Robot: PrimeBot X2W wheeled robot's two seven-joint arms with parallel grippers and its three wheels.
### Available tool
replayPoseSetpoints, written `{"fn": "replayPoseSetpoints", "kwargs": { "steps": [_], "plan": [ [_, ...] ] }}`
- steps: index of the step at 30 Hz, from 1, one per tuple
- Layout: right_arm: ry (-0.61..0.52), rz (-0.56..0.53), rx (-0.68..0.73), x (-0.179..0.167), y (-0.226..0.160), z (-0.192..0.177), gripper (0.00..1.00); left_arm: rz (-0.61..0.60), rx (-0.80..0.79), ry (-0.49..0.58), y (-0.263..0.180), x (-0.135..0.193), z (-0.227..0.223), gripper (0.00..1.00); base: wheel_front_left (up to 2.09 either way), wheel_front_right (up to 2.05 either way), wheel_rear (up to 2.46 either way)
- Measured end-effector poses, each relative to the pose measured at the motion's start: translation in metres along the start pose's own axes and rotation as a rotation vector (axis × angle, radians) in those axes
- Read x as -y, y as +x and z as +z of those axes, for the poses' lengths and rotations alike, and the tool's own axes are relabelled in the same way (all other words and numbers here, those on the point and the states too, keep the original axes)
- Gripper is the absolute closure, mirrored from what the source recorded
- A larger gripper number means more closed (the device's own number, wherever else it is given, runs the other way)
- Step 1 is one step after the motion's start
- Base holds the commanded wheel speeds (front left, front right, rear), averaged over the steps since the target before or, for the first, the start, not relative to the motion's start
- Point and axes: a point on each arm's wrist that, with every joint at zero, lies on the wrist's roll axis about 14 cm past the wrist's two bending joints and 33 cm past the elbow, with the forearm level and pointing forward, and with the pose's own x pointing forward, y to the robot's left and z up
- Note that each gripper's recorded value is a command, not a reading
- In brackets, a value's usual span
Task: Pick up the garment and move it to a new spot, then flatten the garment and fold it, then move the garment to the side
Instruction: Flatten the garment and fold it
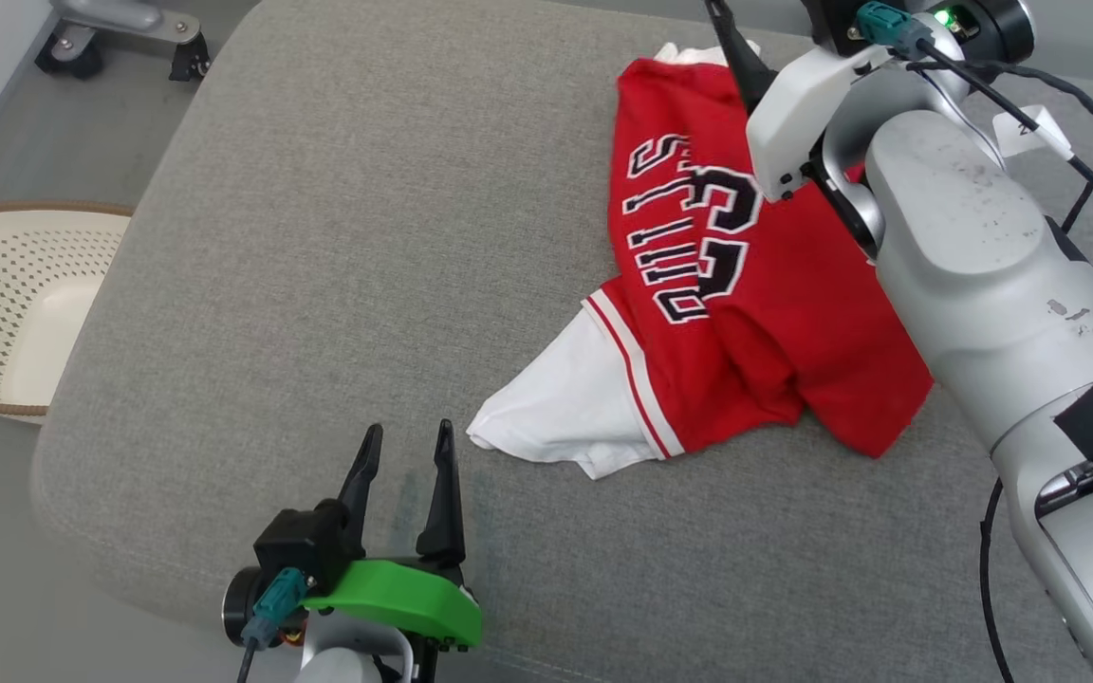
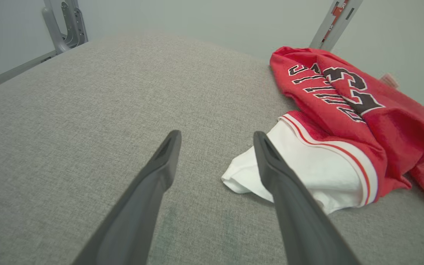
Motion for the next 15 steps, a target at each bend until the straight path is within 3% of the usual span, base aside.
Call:
{"fn": "replayPoseSetpoints", "kwargs": {
  "steps": [4,8,15],
  "plan": [
    [0.029,-0.026,0.023,0.01,-0.006,0.001,0.0,-0.02,-0.008,0.009,0.006,0.006,-0.003,0.0,0.0,0.0,0.0],
    [0.102,-0.077,-0.012,0.021,-0.031,-0.024,0.0,-0.054,-0.01,0.023,0.012,0.016,-0.005,0.0,0.0,0.0,0.0],
    [0.193,-0.251,-0.126,0.065,-0.113,-0.084,0.0,-0.154,-0.018,0.032,0.02,0.045,-0.01,0.0,0.0,0.0,0.0]
  ]
}}
